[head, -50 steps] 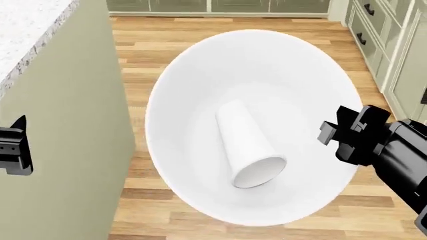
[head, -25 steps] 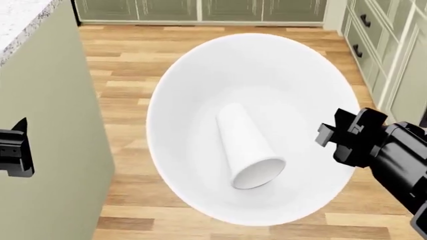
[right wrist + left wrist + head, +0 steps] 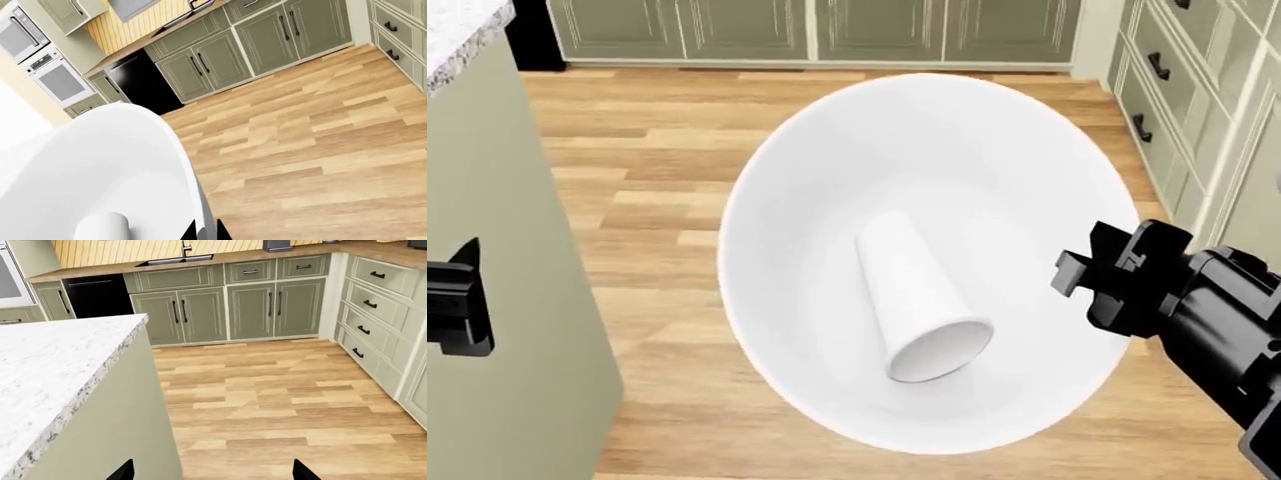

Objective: Place the cup inside the bowl on the dining table and move the bowl to any counter.

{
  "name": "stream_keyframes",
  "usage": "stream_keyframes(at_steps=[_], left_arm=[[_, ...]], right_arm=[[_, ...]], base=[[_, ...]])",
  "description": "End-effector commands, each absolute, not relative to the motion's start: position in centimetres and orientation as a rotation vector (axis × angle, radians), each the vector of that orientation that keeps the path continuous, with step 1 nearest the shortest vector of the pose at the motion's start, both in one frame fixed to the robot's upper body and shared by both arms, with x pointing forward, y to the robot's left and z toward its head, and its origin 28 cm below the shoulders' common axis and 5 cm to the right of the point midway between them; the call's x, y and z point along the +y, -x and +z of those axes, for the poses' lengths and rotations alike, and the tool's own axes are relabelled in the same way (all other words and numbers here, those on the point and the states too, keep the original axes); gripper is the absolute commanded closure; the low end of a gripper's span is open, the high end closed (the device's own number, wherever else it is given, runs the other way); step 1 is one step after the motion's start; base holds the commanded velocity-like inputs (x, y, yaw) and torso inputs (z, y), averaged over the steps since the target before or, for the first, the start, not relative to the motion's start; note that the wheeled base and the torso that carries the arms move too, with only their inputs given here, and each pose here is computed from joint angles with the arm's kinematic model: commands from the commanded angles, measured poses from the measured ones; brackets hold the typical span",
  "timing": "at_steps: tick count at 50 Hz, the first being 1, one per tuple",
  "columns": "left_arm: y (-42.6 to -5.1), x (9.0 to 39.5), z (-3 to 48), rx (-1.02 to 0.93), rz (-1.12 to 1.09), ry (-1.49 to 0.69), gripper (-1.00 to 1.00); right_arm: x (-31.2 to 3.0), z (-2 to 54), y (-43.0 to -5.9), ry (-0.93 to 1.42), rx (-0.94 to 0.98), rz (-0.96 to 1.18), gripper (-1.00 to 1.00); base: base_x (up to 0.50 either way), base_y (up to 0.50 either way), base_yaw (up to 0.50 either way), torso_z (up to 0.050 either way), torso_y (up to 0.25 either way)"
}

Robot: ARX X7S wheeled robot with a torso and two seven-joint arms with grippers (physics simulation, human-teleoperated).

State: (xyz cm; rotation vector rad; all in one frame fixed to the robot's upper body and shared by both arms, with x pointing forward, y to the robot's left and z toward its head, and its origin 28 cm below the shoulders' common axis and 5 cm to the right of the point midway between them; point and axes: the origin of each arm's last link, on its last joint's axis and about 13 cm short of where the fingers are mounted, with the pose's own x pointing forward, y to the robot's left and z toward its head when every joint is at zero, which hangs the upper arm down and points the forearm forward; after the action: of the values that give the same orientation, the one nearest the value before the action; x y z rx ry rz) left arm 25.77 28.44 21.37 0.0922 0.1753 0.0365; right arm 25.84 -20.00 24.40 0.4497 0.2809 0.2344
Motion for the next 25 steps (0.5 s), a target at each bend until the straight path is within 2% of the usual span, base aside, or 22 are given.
stream_keyframes(at_steps=[1, 25], left_arm=[[-25.62, 28.59, 21.31, 0.178, 0.036, -0.092, -1.0], [-25.92, 28.44, 20.84, 0.186, 0.037, -0.088, -1.0]], right_arm=[[-19.88, 24.43, -25.92, -0.452, 0.274, 0.244, 1.0], [-19.75, 24.04, -26.23, -0.448, 0.286, 0.245, 1.0]], base=[[0.5, -0.09, 0.0, 0.0, 0.0], [0.5, -0.07, 0.0, 0.0, 0.001]])
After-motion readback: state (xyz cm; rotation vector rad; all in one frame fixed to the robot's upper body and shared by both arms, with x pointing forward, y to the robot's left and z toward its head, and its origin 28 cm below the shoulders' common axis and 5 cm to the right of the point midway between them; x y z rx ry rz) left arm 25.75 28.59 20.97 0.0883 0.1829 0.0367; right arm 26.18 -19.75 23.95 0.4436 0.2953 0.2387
